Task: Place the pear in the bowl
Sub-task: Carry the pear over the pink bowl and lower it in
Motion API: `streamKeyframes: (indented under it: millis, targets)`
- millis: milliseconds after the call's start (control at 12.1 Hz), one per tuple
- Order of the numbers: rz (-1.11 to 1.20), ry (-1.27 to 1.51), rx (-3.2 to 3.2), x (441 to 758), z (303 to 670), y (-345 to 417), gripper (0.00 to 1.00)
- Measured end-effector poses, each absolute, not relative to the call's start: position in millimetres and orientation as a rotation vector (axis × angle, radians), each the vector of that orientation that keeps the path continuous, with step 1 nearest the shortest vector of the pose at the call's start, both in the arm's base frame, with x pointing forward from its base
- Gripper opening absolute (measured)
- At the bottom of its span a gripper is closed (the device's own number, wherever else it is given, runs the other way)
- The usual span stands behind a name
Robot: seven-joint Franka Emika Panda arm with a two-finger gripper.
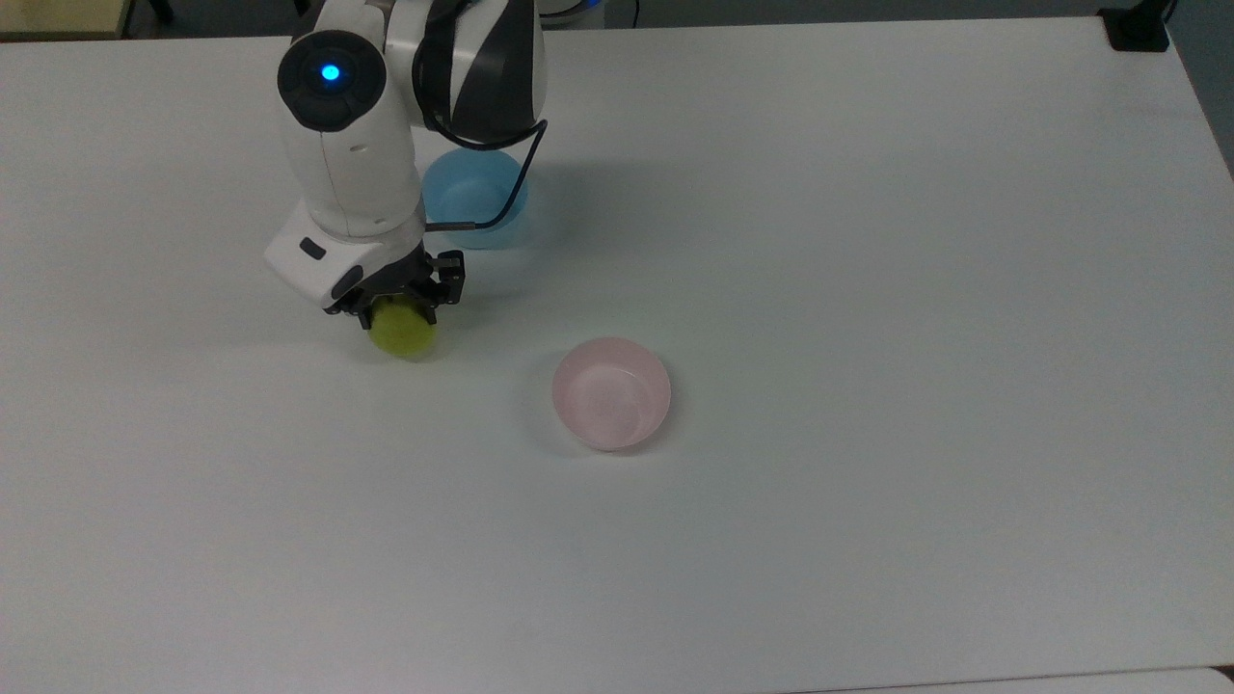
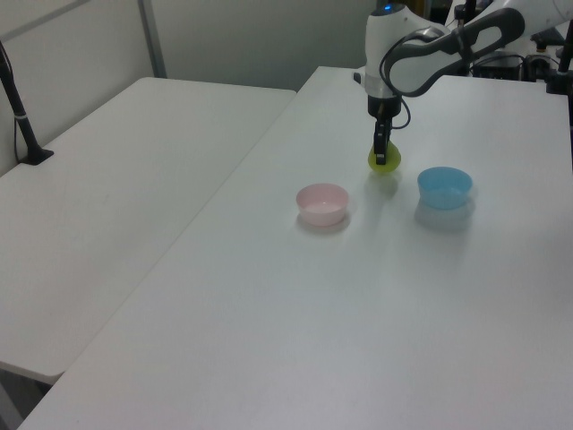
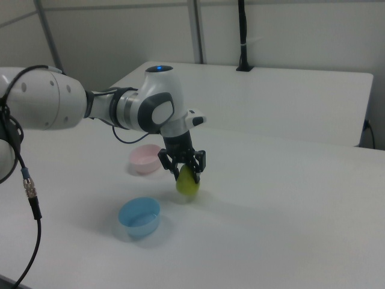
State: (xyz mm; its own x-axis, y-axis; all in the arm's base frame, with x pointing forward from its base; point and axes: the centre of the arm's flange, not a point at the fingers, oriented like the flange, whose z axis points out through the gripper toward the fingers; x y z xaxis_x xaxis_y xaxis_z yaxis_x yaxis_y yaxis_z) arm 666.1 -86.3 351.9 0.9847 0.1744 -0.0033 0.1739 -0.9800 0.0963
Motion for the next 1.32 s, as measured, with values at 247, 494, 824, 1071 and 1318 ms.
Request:
streamKeyframes:
  millis: [247, 494, 824, 1071, 1318]
  targets:
    - [0.025, 0.251, 3.034, 659.1, 404.1, -89.5, 0.64]
    - [0.089, 0.172, 3.038, 659.2, 460.6, -83.7, 0.64]
    - [0.176, 0.095, 3.069, 670.3, 481.7, -16.7, 0.64]
    - [0.175, 0.113, 3.086, 671.3, 476.0, 39.9, 0.64]
    - [0.276, 0.095, 3.095, 685.7, 450.4, 81.6, 0.64]
